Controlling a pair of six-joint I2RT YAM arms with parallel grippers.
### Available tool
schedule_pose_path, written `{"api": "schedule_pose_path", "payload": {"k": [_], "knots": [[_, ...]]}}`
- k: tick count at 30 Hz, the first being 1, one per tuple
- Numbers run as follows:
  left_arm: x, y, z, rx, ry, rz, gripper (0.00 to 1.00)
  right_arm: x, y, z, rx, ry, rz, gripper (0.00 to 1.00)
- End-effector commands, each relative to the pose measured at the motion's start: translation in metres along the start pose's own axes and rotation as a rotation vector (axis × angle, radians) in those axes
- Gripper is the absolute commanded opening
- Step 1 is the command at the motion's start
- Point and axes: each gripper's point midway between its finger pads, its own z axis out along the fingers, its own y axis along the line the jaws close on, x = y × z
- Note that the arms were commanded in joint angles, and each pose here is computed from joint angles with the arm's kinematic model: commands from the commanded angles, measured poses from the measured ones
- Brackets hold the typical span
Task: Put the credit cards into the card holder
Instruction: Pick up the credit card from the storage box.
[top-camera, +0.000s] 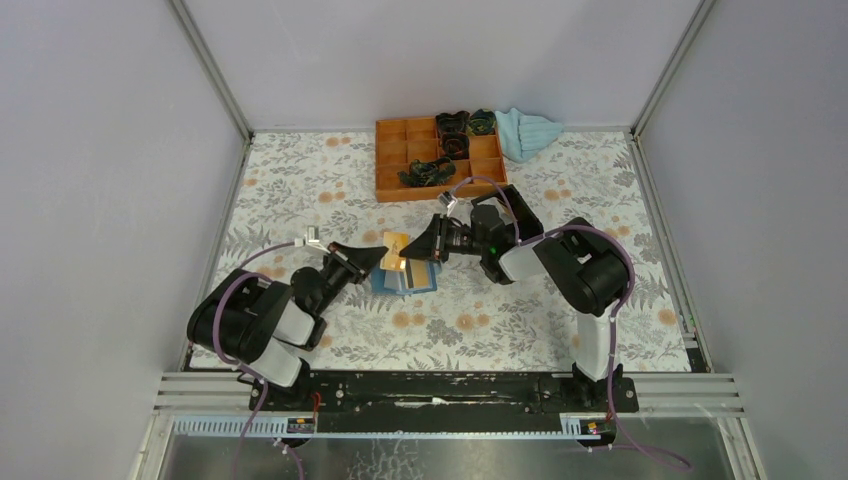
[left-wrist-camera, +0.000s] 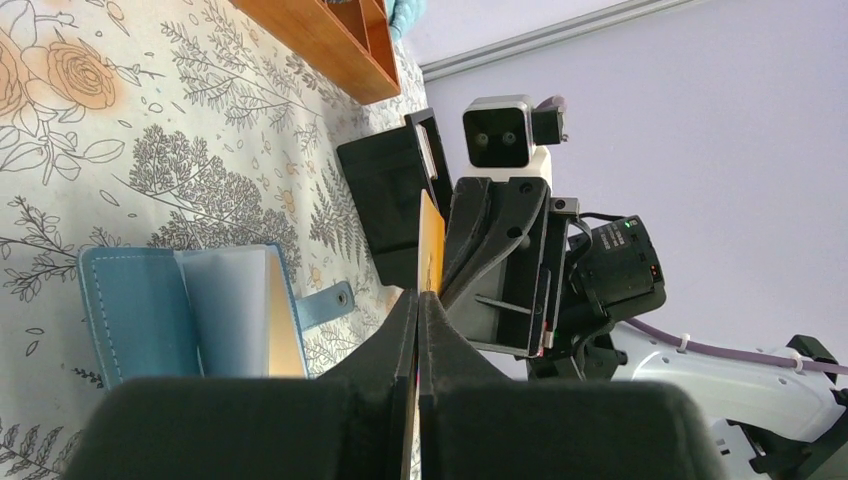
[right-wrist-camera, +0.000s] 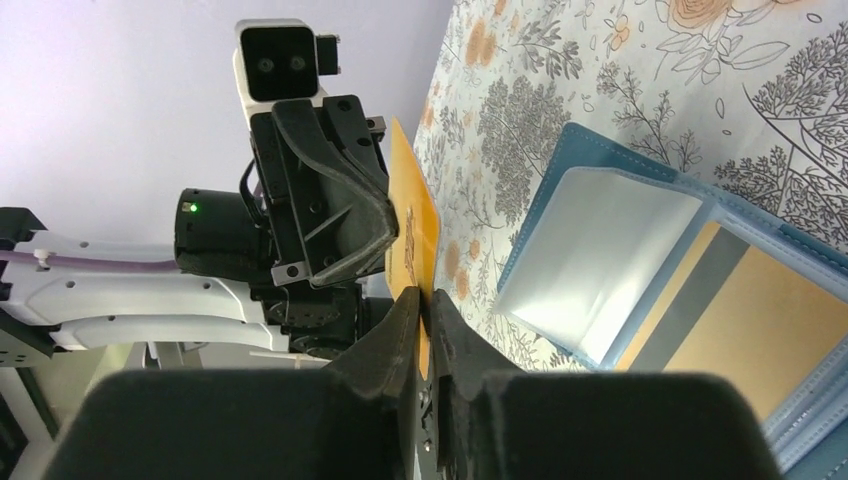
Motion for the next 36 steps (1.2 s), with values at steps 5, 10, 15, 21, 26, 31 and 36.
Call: {"api": "schedule_pose_path", "payload": {"k": [5, 10, 15, 21, 26, 31, 36], "knots": [[-0.001, -0.01, -0.002, 0.048, -0.019, 0.017, 0.0, -0.015, 0.035, 0.002, -0.113, -0.066, -0.065, 0.0], [0.006, -0.007, -0.004, 0.046, 0.016, 0.04, 0.31, -0.013, 0.043, -0.004, -0.09, -0.052, -0.095, 0.0], [0.012, 0.003, -0.005, 0.011, 0.045, 0.066, 0.38, -0.015, 0.034, -0.017, 0.066, -0.055, -0.162, 0.0], [0.012, 0.01, -0.008, -0.031, 0.049, 0.124, 0.39, -0.019, 0.014, -0.04, 0.296, -0.073, -0.232, 0.0], [0.013, 0.014, -0.005, -0.089, 0.084, 0.206, 0.39, -0.018, -0.01, -0.062, 0.481, -0.062, -0.272, 0.0], [0.022, 0.01, 0.005, -0.167, 0.153, 0.36, 0.39, -0.015, -0.029, -0.076, 0.599, -0.038, -0.283, 0.0], [0.035, 0.016, 0.011, -0.229, 0.224, 0.421, 0.38, -0.011, -0.04, -0.082, 0.655, -0.017, -0.283, 0.0]]}}
